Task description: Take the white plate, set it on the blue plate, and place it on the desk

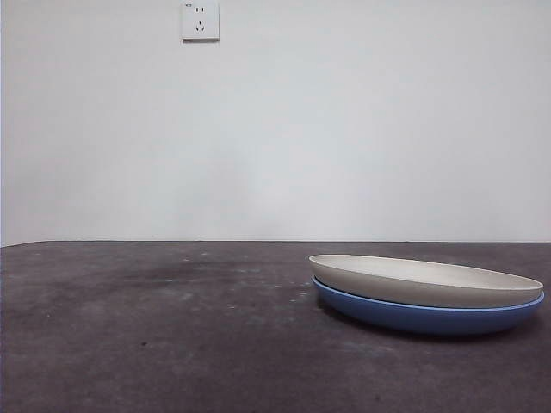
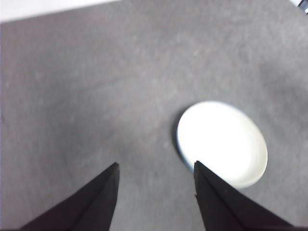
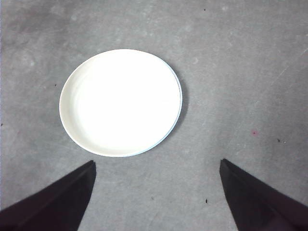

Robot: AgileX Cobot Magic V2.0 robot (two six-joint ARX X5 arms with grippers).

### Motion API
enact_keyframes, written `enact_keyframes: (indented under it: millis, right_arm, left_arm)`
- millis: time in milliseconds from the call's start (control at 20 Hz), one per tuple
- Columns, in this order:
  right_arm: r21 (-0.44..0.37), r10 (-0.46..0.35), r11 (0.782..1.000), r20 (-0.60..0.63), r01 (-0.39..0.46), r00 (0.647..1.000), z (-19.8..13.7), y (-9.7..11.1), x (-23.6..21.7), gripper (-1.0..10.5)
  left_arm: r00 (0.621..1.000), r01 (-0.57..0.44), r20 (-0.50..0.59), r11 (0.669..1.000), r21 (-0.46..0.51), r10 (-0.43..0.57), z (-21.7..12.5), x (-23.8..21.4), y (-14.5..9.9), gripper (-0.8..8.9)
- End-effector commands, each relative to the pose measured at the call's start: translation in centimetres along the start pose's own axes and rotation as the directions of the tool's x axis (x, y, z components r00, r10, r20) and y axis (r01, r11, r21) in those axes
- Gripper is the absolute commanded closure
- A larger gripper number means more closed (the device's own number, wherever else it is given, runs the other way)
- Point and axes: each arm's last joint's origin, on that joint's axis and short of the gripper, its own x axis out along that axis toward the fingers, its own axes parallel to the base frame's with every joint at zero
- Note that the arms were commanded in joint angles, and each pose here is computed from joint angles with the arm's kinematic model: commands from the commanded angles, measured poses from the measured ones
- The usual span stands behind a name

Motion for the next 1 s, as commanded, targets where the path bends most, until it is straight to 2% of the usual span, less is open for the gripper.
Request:
enact_keyframes:
  millis: [50,150,300,500,750,1000]
  right_arm:
    - [0.005,0.003,1.0,0.018,-0.003,1.0,0.5,0.1,-0.2,5.3]
    - [0.014,0.003,1.0,0.018,-0.003,1.0,0.4,0.1,-0.2,5.3]
    - [0.018,0.004,1.0,0.018,-0.004,1.0,0.4,0.1,-0.2,5.3]
    - [0.021,0.004,1.0,0.008,-0.004,1.0,0.4,0.1,-0.2,5.3]
    - [0.023,0.004,1.0,-0.001,-0.004,1.0,0.3,0.1,-0.2,5.3]
    - [0.032,0.004,0.999,-0.006,-0.003,1.0,0.2,0.1,-0.2,5.3]
  left_arm:
    - [1.0,0.001,-0.016,1.0,-0.007,-0.001,-3.2,0.0,0.1,5.67]
    - [0.999,0.031,-0.025,0.999,-0.008,-0.032,-5.9,-0.2,0.1,5.67]
    - [0.982,0.176,-0.067,0.984,-0.021,-0.177,-9.8,0.0,-0.1,5.67]
    - [0.927,0.343,-0.146,0.939,-0.039,-0.345,-13.3,0.9,-0.2,5.67]
    - [0.914,0.378,-0.144,0.925,-0.036,-0.379,-13.6,1.2,-0.2,5.67]
    - [0.914,0.378,-0.143,0.925,-0.034,-0.378,-13.5,1.2,-0.2,5.67]
